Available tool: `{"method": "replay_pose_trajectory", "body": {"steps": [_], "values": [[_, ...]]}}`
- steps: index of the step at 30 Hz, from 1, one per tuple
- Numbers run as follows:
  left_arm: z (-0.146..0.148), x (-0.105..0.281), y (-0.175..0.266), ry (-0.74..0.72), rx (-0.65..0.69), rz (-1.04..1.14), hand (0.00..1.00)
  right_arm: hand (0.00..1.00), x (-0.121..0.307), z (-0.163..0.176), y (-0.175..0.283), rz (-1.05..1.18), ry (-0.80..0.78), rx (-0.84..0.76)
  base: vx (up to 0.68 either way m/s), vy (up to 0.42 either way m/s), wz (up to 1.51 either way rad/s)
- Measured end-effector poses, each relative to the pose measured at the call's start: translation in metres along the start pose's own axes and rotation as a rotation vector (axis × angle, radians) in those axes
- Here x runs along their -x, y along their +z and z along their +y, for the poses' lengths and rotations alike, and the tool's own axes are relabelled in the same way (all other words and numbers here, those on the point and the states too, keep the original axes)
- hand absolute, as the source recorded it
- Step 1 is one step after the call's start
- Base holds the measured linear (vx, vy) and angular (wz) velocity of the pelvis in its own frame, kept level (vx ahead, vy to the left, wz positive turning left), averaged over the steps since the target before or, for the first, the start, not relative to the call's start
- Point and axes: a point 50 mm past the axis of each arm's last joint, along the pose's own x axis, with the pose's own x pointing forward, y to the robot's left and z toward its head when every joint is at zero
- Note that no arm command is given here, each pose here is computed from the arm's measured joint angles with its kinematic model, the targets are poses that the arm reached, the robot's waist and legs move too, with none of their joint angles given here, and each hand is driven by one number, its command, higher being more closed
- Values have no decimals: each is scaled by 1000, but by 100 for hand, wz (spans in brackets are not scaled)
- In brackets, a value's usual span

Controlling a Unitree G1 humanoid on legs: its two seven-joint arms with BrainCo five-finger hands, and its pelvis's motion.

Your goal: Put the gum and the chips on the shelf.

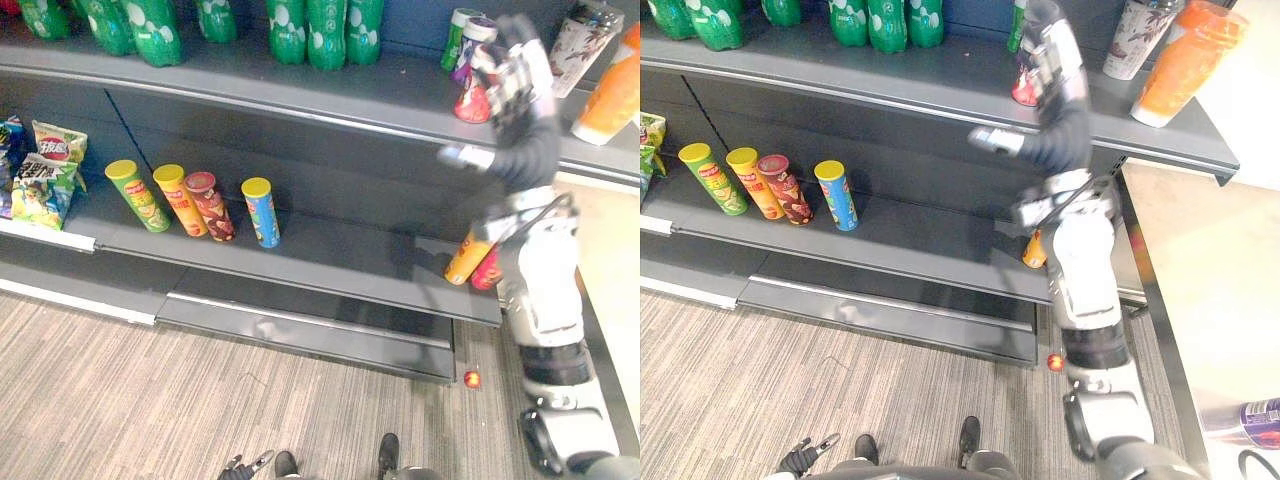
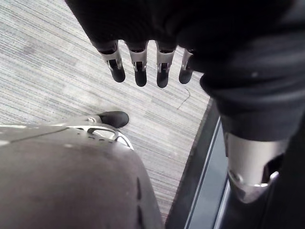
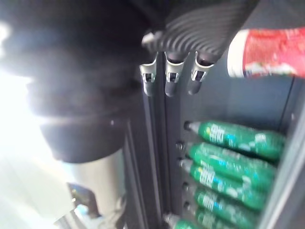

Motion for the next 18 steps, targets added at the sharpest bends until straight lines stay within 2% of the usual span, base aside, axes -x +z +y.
{"method": "replay_pose_trajectory", "body": {"steps": [8,12,18], "values": [[4,1,-4,32,17,12,0,0,63,51,-31,225,169,-226,23,-4,-4],[4,1,-5,36,11,15,0,0,109,79,-54,428,254,-331,7,-3,-8],[1,0,-2,48,-6,9,0,0,198,92,-96,829,216,-401,5,-2,2]]}}
